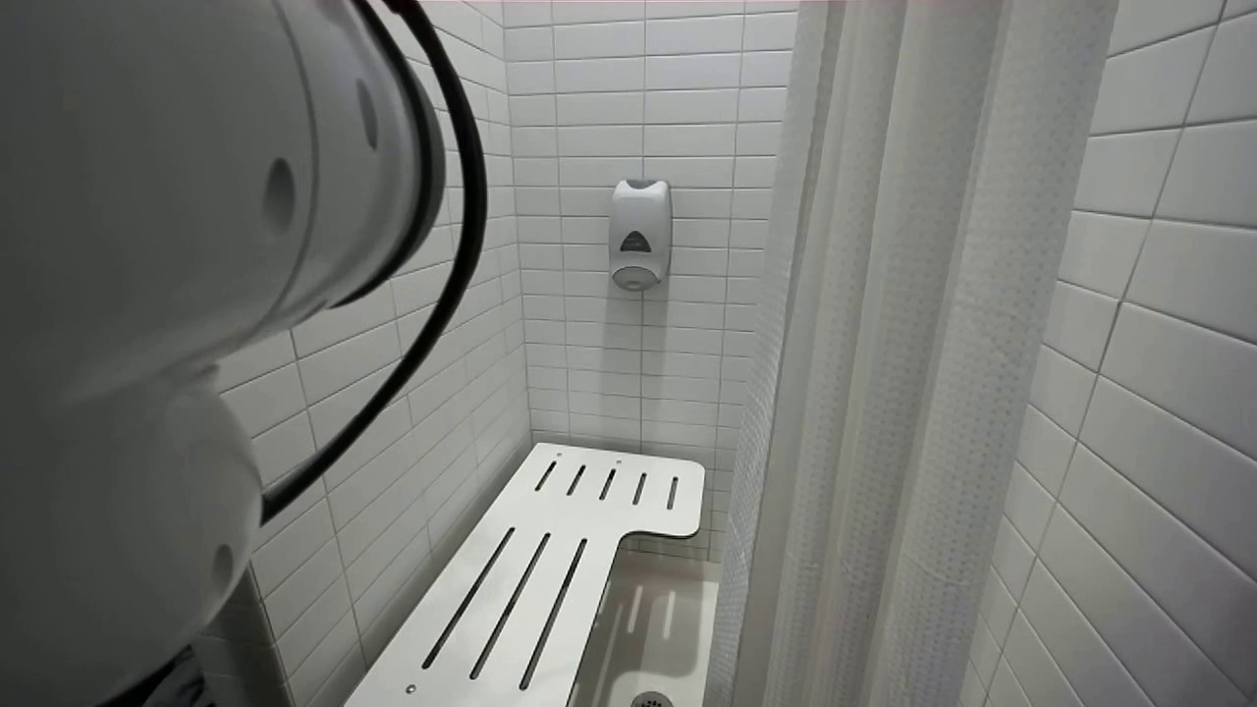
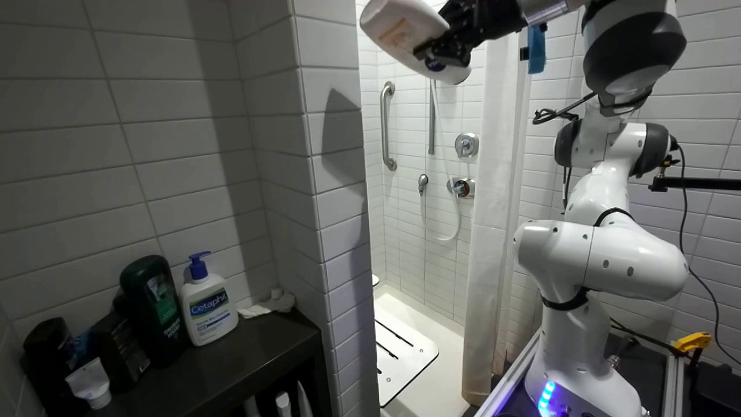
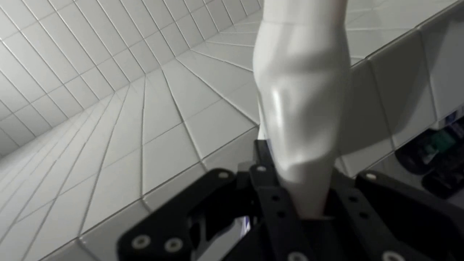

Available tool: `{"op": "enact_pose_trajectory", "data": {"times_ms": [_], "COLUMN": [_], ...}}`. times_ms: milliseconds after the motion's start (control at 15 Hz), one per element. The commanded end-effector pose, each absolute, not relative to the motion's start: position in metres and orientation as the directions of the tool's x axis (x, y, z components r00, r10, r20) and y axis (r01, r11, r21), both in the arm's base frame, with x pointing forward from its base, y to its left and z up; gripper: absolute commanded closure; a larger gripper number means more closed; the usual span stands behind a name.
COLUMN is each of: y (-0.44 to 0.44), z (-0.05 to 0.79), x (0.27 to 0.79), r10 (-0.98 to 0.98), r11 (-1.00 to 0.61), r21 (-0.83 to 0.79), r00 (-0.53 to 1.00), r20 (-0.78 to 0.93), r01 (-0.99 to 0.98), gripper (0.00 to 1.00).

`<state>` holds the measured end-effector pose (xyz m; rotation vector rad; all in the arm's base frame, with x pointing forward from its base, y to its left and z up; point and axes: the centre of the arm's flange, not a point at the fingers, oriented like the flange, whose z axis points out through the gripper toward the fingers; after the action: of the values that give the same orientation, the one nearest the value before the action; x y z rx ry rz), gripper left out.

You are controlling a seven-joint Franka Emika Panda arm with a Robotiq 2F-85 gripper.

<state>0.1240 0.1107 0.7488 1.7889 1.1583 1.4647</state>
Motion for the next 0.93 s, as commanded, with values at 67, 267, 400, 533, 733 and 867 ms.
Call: {"op": "enact_pose_trajectory", "data": {"times_ms": [67, 267, 400, 533, 733, 867], "y": [0.099, 0.084, 0.066, 0.035, -0.005, -0.030], "z": [0.812, 0.833, 0.846, 0.859, 0.869, 0.859], "x": [0.134, 0.136, 0.139, 0.147, 0.160, 0.177], "r10": [0.760, 0.703, 0.649, 0.575, 0.491, 0.433], "r11": [-0.633, -0.696, -0.752, -0.814, -0.871, -0.902], "r21": [0.733, 0.682, 0.631, 0.559, 0.482, 0.419], "r00": [0.021, 0.017, 0.042, 0.092, 0.168, 0.241], "r20": [0.649, 0.711, 0.760, 0.813, 0.855, 0.869], "r01": [0.252, 0.226, 0.191, 0.156, 0.095, 0.109], "gripper": [0.95, 0.95, 0.95, 0.95, 0.95, 0.95]}}
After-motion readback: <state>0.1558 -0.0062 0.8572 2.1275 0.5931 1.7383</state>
